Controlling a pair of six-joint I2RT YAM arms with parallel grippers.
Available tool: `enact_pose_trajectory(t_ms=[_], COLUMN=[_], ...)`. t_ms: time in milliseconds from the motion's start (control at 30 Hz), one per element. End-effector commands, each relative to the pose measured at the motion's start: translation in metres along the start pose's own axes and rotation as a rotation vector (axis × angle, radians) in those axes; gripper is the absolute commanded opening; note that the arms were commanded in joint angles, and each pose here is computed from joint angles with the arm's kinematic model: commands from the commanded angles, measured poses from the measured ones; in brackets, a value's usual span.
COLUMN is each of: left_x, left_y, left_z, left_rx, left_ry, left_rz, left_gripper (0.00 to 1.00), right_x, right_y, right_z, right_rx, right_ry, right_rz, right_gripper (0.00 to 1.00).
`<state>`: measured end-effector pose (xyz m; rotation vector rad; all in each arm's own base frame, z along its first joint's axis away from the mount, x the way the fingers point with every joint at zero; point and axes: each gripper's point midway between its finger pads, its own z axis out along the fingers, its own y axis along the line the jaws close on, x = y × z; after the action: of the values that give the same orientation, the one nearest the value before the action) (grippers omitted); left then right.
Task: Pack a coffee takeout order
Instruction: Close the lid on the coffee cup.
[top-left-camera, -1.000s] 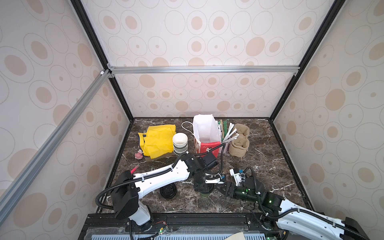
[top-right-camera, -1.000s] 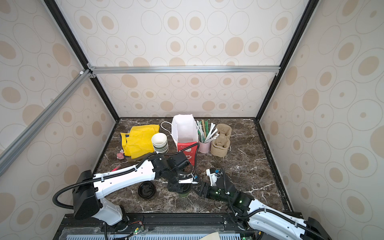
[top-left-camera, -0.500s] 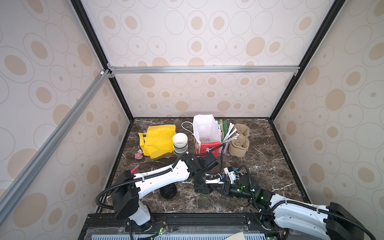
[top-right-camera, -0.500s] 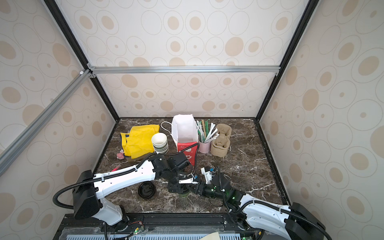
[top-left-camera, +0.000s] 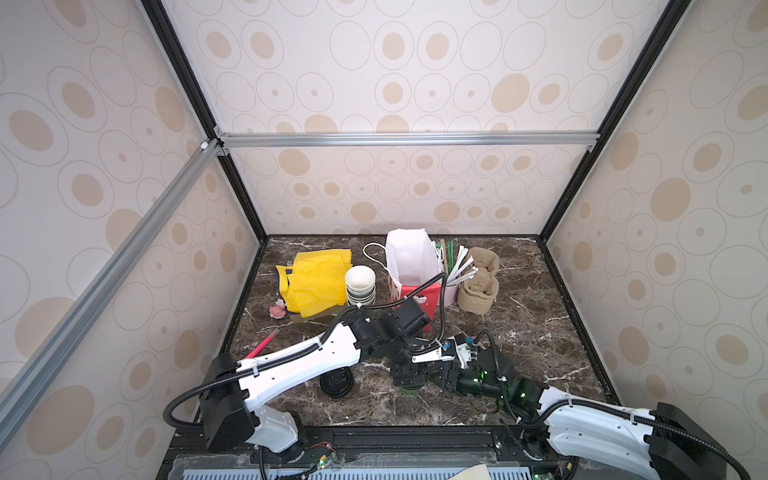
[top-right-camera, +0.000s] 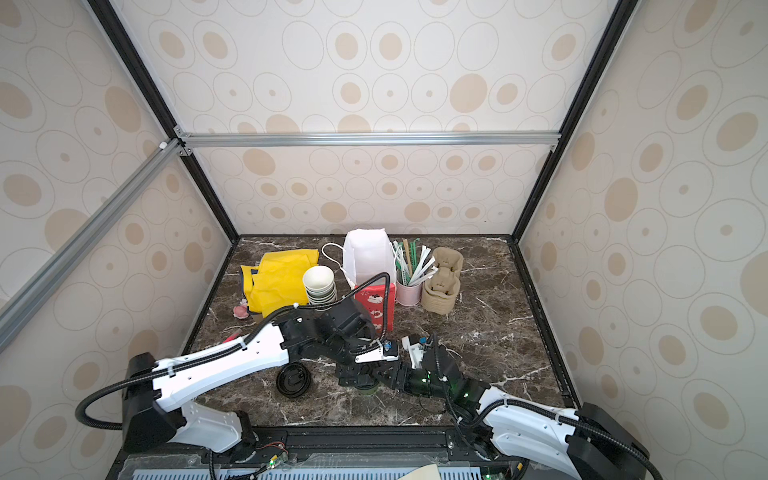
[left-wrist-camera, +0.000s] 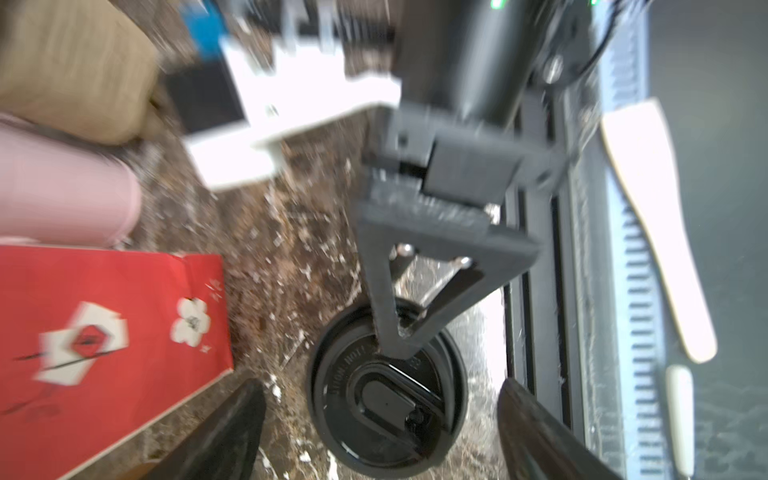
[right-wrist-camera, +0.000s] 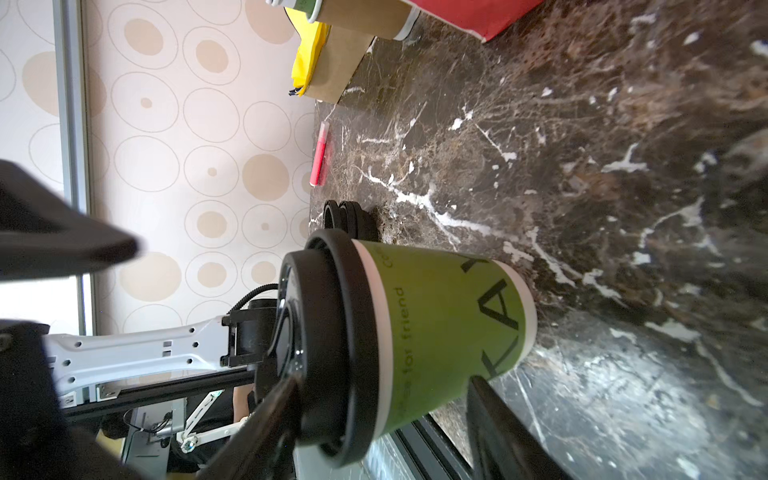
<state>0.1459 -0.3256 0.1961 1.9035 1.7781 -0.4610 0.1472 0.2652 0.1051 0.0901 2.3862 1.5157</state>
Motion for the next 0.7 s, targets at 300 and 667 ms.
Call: enact_pose_trajectory(t_ms=[300,667], left_x=[-0.006,0.084], left_y=[0.073,0.036], left_z=[-0.077,-0.035], left_rx=[-0.475,-0.359], left_ry=[-0.604,-0.57], left_rz=[-0.921,-1.434], left_gripper=[0.82,0.63], right_x=[-0.004,-0.002], right_y=[0.026,0.022], right_z=[-0.017,-0.014], right_rx=[-0.018,0.072], right_ry=[0.008,0.067], right_rz=[-0.066,-0.047], right_gripper=[0.69,0.63])
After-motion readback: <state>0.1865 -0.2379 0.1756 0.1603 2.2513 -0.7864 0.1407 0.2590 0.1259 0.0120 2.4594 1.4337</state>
